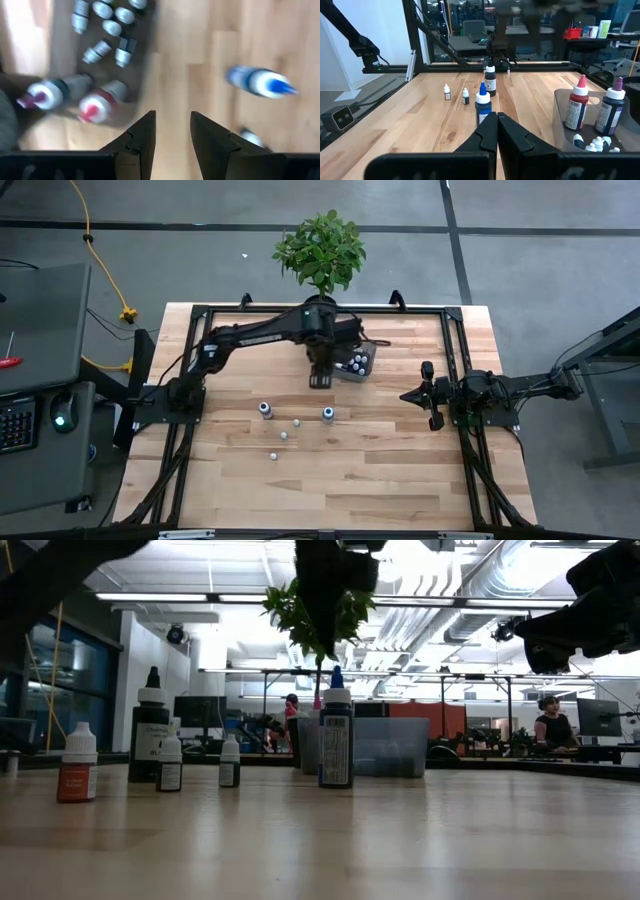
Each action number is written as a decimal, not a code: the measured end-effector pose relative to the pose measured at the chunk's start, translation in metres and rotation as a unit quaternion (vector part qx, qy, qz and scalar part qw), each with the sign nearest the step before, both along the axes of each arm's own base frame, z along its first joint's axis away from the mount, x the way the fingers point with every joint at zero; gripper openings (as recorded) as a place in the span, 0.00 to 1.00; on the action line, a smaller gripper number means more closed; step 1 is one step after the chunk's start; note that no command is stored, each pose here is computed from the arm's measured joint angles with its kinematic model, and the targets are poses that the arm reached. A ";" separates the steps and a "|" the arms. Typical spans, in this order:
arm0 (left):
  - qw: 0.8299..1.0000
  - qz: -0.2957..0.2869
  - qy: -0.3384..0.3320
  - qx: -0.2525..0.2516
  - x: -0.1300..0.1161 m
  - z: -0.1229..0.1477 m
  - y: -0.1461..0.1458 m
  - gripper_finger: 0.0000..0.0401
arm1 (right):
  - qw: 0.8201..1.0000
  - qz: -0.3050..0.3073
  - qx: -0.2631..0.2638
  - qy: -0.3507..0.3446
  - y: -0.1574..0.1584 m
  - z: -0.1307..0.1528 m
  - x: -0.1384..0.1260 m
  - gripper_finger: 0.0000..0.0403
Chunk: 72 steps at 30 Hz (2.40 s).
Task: Pick & Place food coloring
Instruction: Put the big black food coloring bottle into the black bin
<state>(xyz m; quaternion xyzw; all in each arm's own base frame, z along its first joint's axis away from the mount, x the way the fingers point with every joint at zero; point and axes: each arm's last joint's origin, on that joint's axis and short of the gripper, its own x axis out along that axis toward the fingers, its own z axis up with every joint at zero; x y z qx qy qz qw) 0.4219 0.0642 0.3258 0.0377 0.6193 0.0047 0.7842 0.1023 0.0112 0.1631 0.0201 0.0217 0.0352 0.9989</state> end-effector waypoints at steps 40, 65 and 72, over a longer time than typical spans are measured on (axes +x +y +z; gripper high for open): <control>0.997 0.063 0.026 -0.023 -0.195 -0.041 -0.104 0.29 | 1.000 0.000 0.000 0.000 0.000 0.000 0.000 0.01; 0.998 -0.010 -0.027 0.059 -0.202 -0.065 -0.099 0.65 | 1.000 0.000 0.000 0.000 0.000 0.000 0.000 0.01; 0.999 -0.031 -0.033 0.027 -0.198 -0.065 -0.096 0.65 | 1.000 0.000 0.000 0.000 0.000 0.000 0.000 0.01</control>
